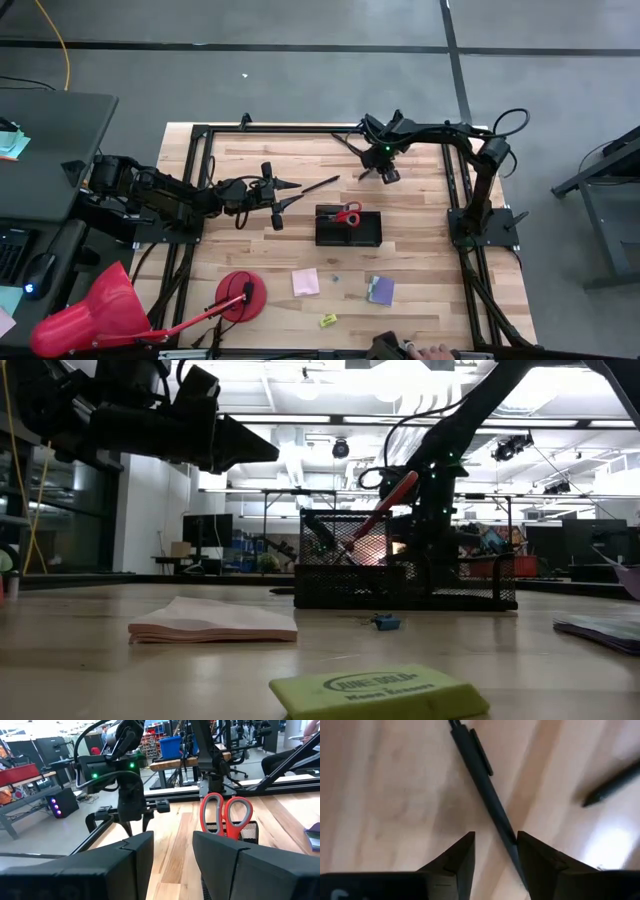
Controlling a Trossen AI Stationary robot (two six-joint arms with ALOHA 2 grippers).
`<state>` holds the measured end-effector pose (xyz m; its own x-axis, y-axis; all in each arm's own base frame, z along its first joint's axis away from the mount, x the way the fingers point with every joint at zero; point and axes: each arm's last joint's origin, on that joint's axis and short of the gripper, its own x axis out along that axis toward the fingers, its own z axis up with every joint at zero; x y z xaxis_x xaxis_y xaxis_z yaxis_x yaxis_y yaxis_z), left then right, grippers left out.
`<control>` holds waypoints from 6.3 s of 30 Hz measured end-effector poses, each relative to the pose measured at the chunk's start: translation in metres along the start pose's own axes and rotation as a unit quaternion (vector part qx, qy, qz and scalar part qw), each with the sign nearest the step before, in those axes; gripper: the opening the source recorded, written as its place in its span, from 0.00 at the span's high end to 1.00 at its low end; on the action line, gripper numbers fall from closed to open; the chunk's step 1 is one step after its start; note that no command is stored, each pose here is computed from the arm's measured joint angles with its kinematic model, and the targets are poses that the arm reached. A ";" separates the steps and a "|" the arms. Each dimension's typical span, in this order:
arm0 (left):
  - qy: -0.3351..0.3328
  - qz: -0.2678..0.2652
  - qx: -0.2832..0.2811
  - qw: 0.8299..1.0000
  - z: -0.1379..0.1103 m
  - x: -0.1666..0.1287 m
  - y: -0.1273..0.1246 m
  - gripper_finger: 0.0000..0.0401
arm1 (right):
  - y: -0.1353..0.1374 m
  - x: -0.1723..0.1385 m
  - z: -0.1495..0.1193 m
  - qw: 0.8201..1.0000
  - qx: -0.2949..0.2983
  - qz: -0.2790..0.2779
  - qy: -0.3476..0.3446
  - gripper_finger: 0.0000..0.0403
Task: Pick and place office supplies into organizer
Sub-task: Put the black pen into the black desk organizer
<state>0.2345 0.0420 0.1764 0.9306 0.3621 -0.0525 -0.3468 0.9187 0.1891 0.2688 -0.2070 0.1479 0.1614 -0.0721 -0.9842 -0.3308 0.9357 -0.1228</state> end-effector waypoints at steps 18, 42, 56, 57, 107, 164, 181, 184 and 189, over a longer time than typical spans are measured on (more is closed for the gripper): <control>0.001 0.000 0.000 1.000 0.000 0.000 0.000 0.68 | 0.003 0.029 0.005 0.998 -0.003 0.056 -0.003 0.82; 0.006 -0.001 0.003 1.000 -0.001 0.000 0.000 0.68 | -0.007 0.002 0.014 0.992 0.114 0.003 -0.059 0.99; 0.008 0.006 0.014 1.000 -0.001 0.000 0.000 0.68 | -0.011 -0.064 0.019 0.968 0.177 -0.104 -0.145 0.99; 0.008 0.006 0.015 1.000 -0.001 0.000 0.000 0.68 | -0.010 -0.071 0.019 0.965 0.178 -0.113 -0.153 0.99; 0.019 0.005 0.002 1.000 -0.004 0.000 0.000 0.68 | 0.162 -0.112 0.149 0.874 0.040 -0.116 -0.471 1.00; -0.073 -0.088 -0.074 0.991 0.053 0.032 -0.003 0.68 | 0.170 -0.058 0.129 0.754 0.096 -0.230 -0.608 1.00; -0.047 -0.109 -0.069 0.991 0.046 0.047 -0.009 0.73 | 0.170 -0.058 0.129 0.752 0.095 -0.231 -0.610 1.00; -0.044 -0.109 -0.069 0.991 0.046 0.047 -0.009 0.83 | 0.170 -0.058 0.129 0.752 0.092 -0.231 -0.610 1.00; -0.044 -0.108 -0.066 0.991 0.045 0.047 -0.009 0.93 | 0.170 -0.058 0.129 0.752 0.093 -0.230 -0.610 1.00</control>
<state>0.2872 0.0436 0.2168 0.9895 0.1441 0.0082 -0.1443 0.9881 0.0525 0.3232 0.0013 0.2008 0.9900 -0.1392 0.0213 0.1395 0.9490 -0.2827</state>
